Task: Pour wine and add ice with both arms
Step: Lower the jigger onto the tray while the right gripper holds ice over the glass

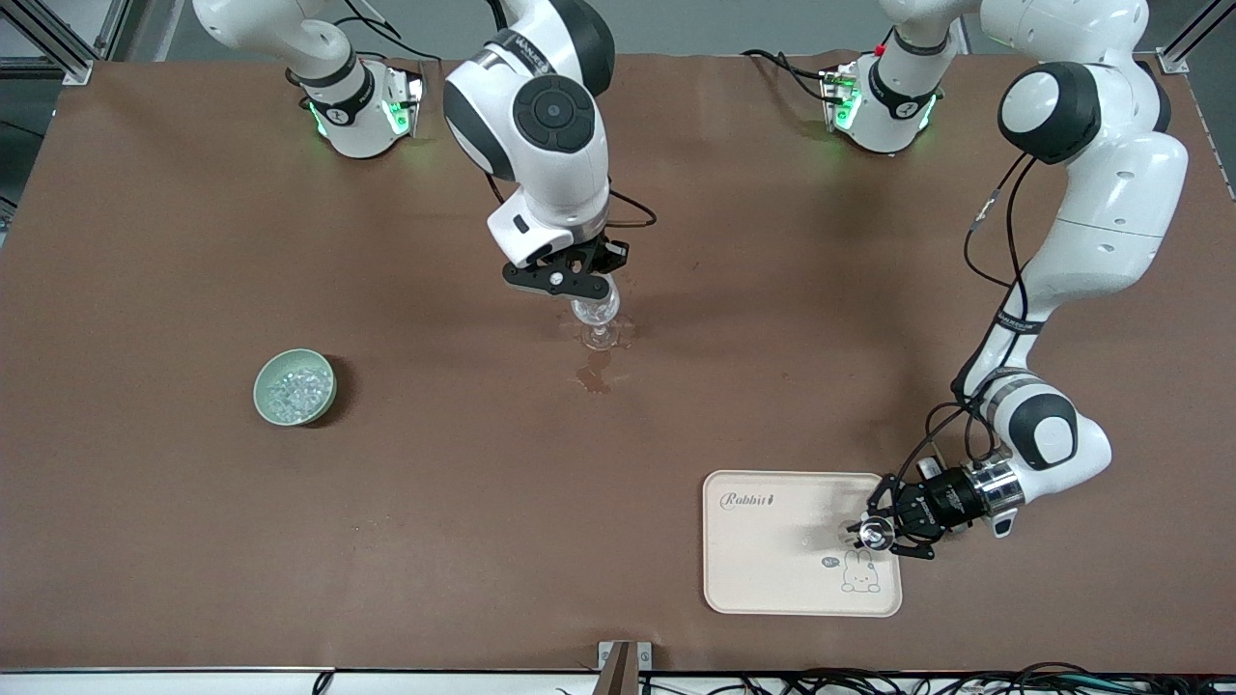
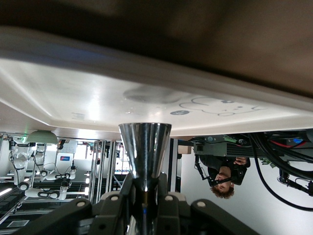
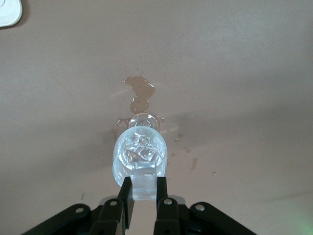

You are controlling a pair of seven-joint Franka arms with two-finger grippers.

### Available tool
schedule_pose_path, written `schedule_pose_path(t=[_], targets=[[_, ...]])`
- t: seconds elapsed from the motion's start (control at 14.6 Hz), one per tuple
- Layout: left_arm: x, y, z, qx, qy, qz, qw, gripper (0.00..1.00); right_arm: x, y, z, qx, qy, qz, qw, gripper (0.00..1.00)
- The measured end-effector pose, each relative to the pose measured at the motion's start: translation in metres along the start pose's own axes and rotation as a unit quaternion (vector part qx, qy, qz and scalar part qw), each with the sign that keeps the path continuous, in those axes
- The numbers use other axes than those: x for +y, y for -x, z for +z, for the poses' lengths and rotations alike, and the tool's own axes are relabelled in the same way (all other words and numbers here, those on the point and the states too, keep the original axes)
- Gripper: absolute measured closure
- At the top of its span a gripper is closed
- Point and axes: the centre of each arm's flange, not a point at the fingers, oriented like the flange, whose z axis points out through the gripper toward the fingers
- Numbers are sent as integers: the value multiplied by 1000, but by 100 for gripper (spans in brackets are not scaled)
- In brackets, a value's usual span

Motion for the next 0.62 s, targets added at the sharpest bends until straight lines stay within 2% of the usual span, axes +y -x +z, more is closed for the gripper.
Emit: schedule_pose_path(t=[0.34,0.55,0.62], targets=[[-6,-15,8,2,-6,-10,1000,78,-7,2,21,-1,17,-7,1000,78],[-7,-18,10,-1,-6,-15,1000,76,-11,5,31,-5,23,-11,1000,78],[-7,-18,10,-1,-6,-15,1000,72,-12,6,33,-5,25,-12,1000,78]])
